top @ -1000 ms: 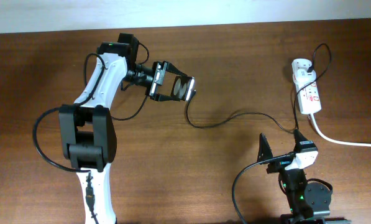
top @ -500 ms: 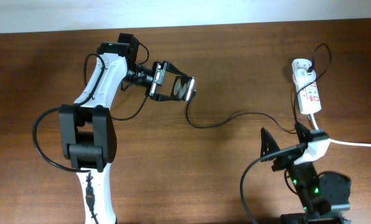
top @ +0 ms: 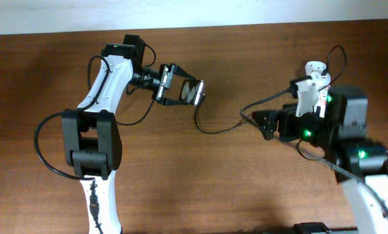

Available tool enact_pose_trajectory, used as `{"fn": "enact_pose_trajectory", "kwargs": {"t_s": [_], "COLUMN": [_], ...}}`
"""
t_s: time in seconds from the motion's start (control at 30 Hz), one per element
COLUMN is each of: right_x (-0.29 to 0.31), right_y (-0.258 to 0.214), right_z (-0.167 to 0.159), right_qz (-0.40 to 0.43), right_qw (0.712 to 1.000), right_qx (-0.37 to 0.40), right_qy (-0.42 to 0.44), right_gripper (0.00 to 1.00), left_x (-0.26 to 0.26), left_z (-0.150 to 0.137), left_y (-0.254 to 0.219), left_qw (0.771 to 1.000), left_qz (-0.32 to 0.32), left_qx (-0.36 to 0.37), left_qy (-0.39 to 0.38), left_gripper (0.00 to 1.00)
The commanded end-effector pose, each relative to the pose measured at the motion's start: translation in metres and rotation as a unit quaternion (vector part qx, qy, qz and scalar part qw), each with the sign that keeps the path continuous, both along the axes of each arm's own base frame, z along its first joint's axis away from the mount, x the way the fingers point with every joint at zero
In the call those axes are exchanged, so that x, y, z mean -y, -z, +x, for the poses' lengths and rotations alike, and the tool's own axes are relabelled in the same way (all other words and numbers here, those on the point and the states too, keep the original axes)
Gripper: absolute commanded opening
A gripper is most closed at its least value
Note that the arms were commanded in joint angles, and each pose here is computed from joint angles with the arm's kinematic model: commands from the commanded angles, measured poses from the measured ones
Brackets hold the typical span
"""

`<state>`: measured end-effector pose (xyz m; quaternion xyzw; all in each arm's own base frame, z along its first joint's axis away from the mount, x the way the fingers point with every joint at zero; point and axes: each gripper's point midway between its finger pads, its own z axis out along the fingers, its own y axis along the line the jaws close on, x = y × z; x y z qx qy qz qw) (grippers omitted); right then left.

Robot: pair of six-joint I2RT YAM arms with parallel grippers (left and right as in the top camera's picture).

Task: Plug charger to phone and switch on socket
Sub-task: 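Move the right gripper toward the phone held by the left gripper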

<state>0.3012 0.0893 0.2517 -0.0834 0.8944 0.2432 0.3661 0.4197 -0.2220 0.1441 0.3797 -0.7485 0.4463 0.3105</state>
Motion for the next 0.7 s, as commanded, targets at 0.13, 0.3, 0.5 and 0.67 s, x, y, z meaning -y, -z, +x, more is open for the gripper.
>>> {"fn": "enact_pose_trajectory", "kwargs": {"t_s": [0.13,0.3,0.5,0.67], "right_x": [-0.019,-0.019,-0.029,-0.076], "right_y": [-0.015,0.002,0.034,0.052], "right_z": [0.009,0.016,0.041,0.062], "right_qz": [0.052,0.075,0.116,0.144], "right_qw": [0.997,0.993,0.979,0.971], "right_qx": [-0.037,-0.089,-0.165,-0.188], "right_qy": [-0.032,-0.005,0.038,0.022], "right_gripper": [0.99,0.99,1.00,0.95], "left_x": [0.002,0.008,-0.007,-0.015], "left_z": [0.004,0.000,0.003,0.005], "left_y": [-0.013,-0.002,0.028,0.038], "left_qw": [1.000,1.000,0.993,0.988], "left_qz": [-0.021,0.013,0.116,0.156], "left_qx": [0.006,0.011,0.003,0.000], "left_qy": [-0.002,0.009,-0.007,-0.017], "left_gripper": [0.11,0.04,0.05,0.04]}}
